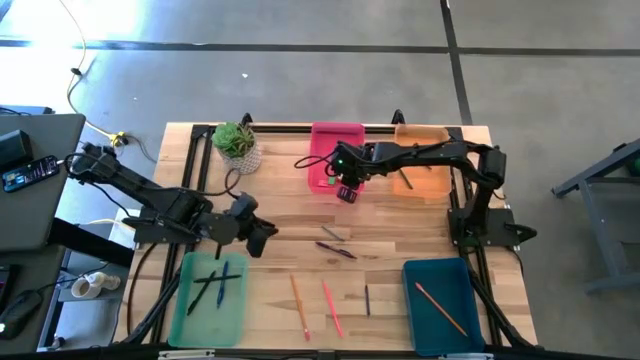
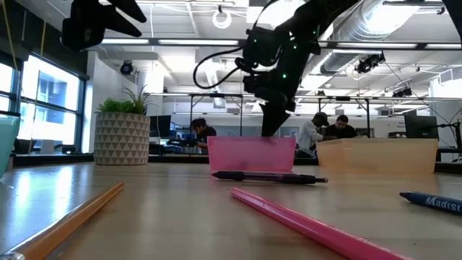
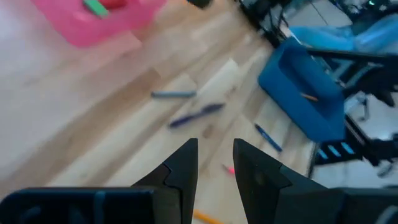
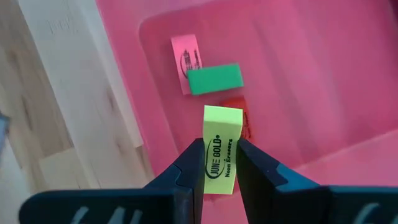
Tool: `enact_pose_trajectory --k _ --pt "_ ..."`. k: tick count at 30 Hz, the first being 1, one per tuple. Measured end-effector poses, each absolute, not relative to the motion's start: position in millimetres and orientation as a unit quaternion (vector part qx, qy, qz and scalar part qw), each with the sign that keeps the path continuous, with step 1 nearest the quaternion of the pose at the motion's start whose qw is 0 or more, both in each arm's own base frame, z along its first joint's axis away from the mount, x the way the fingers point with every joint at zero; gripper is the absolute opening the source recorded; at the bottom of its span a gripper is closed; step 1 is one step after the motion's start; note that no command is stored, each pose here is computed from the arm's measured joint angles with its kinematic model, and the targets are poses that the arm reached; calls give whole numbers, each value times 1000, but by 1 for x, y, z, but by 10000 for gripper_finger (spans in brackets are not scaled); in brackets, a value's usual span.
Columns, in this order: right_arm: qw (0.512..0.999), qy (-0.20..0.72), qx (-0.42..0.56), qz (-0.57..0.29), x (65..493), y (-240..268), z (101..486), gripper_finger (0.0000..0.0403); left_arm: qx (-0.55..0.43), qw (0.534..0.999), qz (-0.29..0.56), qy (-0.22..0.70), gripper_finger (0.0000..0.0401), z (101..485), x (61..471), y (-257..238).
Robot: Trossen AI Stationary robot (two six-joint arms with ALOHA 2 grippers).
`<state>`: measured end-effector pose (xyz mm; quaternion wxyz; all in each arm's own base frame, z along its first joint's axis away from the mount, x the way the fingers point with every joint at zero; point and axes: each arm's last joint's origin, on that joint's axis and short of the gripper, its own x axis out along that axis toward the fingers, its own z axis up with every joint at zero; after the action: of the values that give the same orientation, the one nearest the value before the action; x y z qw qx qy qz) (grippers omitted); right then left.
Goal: Sort crayons/erasers/pens/pencils in bins
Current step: Put the light green eraser into the pink bin
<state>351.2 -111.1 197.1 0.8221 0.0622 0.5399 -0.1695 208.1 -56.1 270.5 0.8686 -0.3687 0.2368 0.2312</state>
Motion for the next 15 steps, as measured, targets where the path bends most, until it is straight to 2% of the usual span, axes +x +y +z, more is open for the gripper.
enact_pose_trajectory --k 8,12,15 --pt "810 556 69 -174 350 -117 188 63 -382 856 211 275 90 271 229 -64" --pt "808 557 72 -177 348 -121 188 63 -365 849 226 308 90 276 238 -68" --pt "807 560 66 -173 347 -123 188 63 -374 826 251 338 90 276 243 -70"
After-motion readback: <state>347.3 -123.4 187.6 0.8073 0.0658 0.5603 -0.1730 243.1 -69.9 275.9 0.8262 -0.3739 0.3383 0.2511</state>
